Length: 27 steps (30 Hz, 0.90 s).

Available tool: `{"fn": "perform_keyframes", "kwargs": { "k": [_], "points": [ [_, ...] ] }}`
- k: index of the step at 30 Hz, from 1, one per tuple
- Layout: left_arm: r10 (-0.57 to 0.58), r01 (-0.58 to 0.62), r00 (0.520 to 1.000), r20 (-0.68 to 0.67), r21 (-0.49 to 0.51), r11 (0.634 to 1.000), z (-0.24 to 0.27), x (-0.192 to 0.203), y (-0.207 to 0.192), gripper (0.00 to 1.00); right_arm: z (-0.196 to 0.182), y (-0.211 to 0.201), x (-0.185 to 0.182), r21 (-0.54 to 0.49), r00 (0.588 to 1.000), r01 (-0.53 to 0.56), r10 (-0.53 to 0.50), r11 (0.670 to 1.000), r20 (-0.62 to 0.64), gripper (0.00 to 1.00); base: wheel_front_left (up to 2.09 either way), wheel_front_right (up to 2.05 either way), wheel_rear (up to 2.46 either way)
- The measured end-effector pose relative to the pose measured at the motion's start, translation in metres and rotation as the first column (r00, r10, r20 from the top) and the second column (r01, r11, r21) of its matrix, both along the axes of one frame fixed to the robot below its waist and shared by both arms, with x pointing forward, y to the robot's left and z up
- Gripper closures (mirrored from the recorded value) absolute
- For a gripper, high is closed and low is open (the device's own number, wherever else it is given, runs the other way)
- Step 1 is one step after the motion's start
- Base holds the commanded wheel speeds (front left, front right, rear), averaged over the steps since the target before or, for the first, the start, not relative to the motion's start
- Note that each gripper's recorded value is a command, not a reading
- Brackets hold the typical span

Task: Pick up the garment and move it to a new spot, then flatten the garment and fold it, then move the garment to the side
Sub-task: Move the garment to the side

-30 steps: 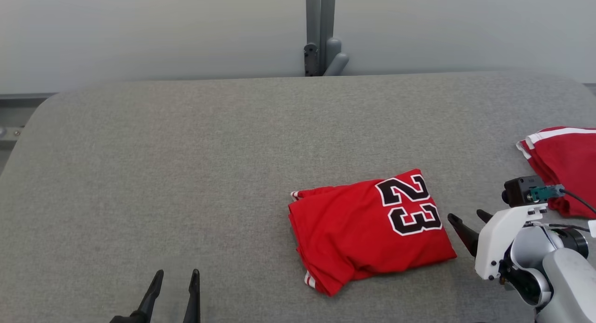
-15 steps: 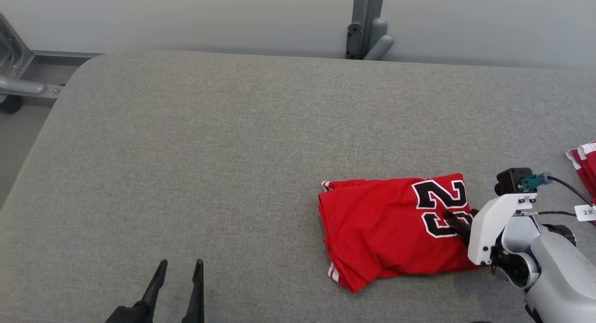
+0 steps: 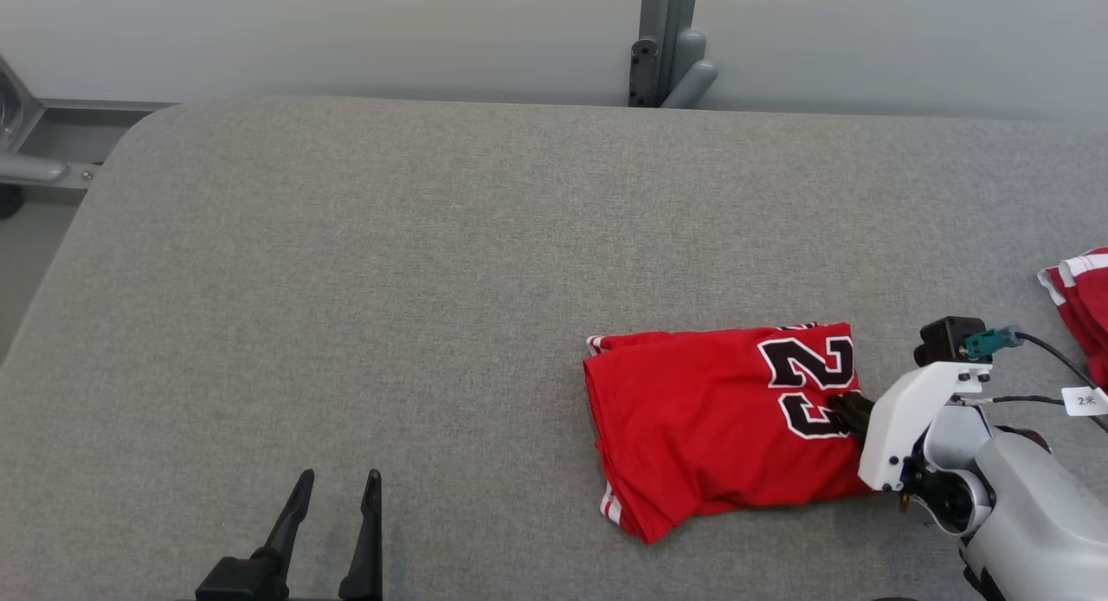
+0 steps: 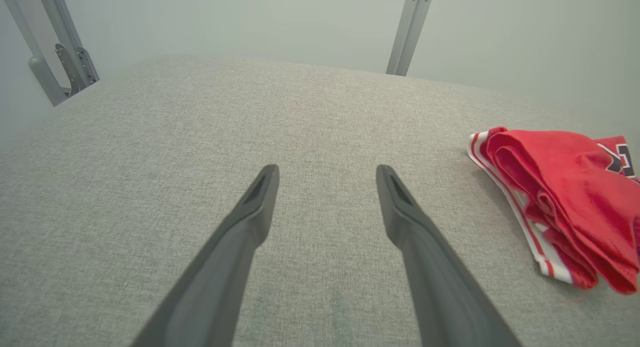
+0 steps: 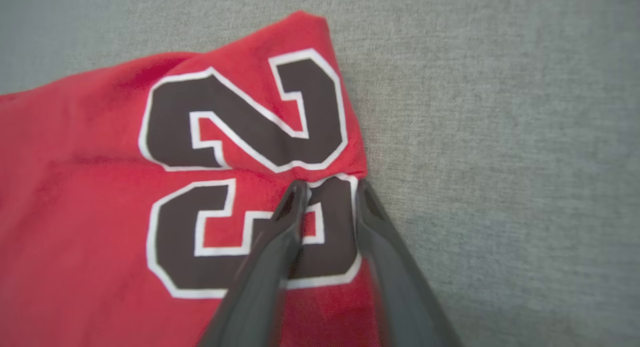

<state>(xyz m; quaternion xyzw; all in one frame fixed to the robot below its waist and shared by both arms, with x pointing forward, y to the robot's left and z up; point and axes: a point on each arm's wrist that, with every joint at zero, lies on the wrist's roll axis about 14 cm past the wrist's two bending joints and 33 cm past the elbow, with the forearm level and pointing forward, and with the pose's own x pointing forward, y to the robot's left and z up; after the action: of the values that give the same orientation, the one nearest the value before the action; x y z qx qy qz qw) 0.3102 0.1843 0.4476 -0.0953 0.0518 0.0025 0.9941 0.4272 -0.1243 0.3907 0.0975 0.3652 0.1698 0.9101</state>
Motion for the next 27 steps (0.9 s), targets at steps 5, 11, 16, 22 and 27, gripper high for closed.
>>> {"fn": "perform_keyframes", "kwargs": {
  "k": [5,11,16,22,27],
  "points": [
    [-0.007,0.007,1.000,0.002,0.001,1.000,0.000,0.004,-0.001,0.00,0.018,0.008,0.007,0.068,0.997,0.008,-0.013,0.998,0.070,1.00,0.00,0.00,0.00],
    [-0.047,0.047,0.999,-0.013,-0.004,0.999,-0.005,0.008,-0.011,0.00,0.044,-0.015,0.012,0.073,0.986,0.041,-0.052,0.997,0.157,1.00,0.00,0.00,0.00],
    [-0.124,0.124,0.992,-0.011,-0.011,0.992,-0.005,0.021,-0.033,0.00,0.064,-0.060,0.010,0.033,0.968,0.121,-0.125,0.992,0.219,1.00,0.00,0.00,0.00],
    [-0.271,0.272,0.962,0.018,-0.022,0.962,0.001,0.044,-0.080,0.00,0.086,-0.128,-0.002,-0.028,0.927,0.258,-0.240,0.966,0.288,1.00,0.00,0.00,0.00],
    [-0.346,0.347,0.937,0.035,-0.025,0.937,0.005,0.056,-0.107,0.00,0.104,-0.163,-0.008,-0.057,0.896,0.329,-0.293,0.943,0.333,1.00,0.00,0.00,0.00]
  ]
}}
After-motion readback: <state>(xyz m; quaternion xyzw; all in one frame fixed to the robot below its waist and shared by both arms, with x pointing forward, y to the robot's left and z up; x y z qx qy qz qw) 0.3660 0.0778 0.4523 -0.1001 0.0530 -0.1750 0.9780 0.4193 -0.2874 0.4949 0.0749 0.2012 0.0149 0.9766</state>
